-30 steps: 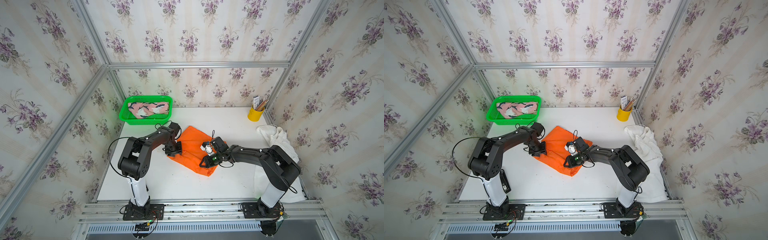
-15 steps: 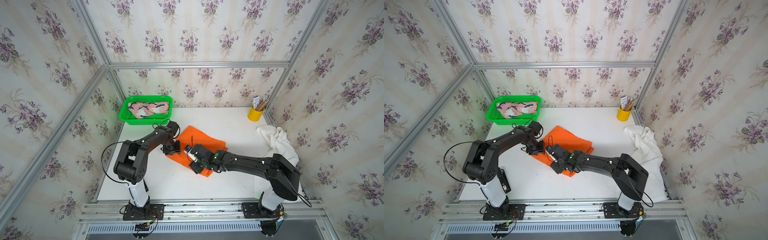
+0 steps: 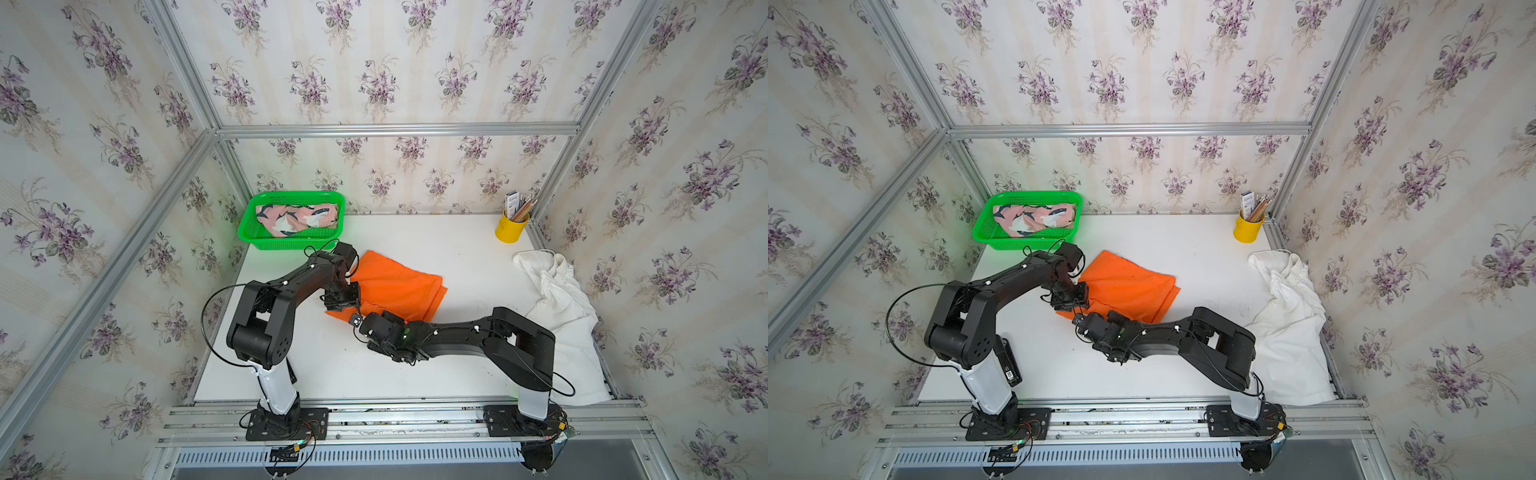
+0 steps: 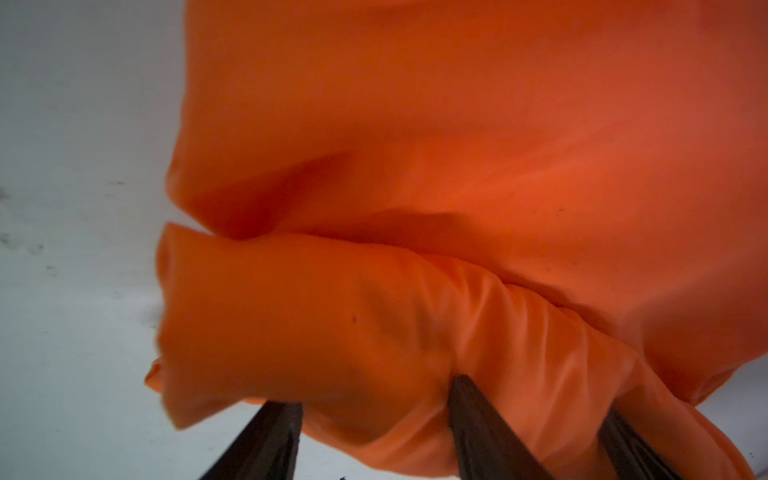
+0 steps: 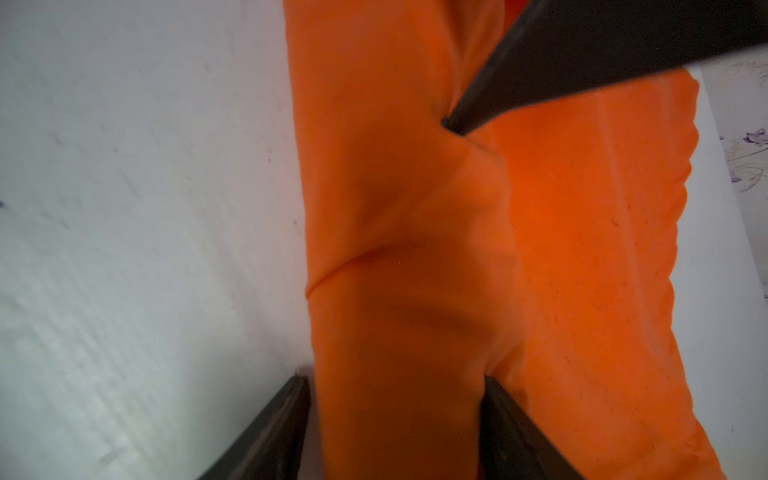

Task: Roll up the shorts
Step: Roll the shorts at the center of the board.

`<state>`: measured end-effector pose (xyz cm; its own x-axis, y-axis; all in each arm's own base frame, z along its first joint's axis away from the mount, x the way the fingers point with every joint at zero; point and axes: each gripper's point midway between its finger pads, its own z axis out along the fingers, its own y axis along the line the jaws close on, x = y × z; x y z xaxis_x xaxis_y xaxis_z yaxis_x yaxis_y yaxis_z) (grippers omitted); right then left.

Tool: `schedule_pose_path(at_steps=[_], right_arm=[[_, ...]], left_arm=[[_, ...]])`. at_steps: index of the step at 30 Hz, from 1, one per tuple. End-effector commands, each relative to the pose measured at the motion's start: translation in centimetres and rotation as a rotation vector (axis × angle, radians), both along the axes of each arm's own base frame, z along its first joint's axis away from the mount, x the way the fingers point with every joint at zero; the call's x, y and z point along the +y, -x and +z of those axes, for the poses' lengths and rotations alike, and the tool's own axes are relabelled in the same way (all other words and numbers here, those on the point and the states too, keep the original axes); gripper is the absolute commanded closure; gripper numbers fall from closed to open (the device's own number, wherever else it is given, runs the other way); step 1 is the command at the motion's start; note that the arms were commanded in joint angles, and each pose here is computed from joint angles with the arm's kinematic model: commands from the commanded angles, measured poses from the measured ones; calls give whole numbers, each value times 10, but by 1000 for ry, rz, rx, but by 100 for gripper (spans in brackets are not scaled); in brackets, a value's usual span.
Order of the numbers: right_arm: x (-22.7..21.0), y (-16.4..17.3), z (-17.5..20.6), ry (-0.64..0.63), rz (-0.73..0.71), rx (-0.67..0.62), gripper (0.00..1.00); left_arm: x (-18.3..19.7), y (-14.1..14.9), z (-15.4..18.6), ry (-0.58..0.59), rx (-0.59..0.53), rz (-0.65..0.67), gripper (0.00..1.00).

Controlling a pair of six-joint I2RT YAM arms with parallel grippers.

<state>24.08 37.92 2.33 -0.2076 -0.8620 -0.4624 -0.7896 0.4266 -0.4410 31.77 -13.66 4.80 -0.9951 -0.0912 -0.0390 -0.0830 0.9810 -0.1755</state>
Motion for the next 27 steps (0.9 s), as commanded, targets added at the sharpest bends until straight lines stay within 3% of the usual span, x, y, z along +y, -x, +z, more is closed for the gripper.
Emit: schedule_pose_path(at_steps=[1, 5, 9, 12, 18, 22, 27], right_arm=[[-28, 9, -27, 106, -8, 107, 54], [-18, 22, -21, 35, 1, 238, 80], [-3, 48, 0, -166, -44, 558, 89], [9, 64, 25, -380, -103, 851, 91], [34, 77, 69, -641, -116, 1214, 93], [40, 68, 73, -731, -140, 1370, 94], [18, 33, 33, -756, -330, 1382, 91]], left_arm=[[-2, 4, 8, 20, -6, 0, 37], [4, 6, 25, 11, -48, 13, 33], [16, 18, 41, -28, -67, 50, 30], [22, 36, 49, -11, -81, 120, 28], [31, 61, 75, 31, -148, 178, 25], [28, 64, 82, 41, -152, 162, 24], [17, 53, 74, 50, -138, 132, 30]])
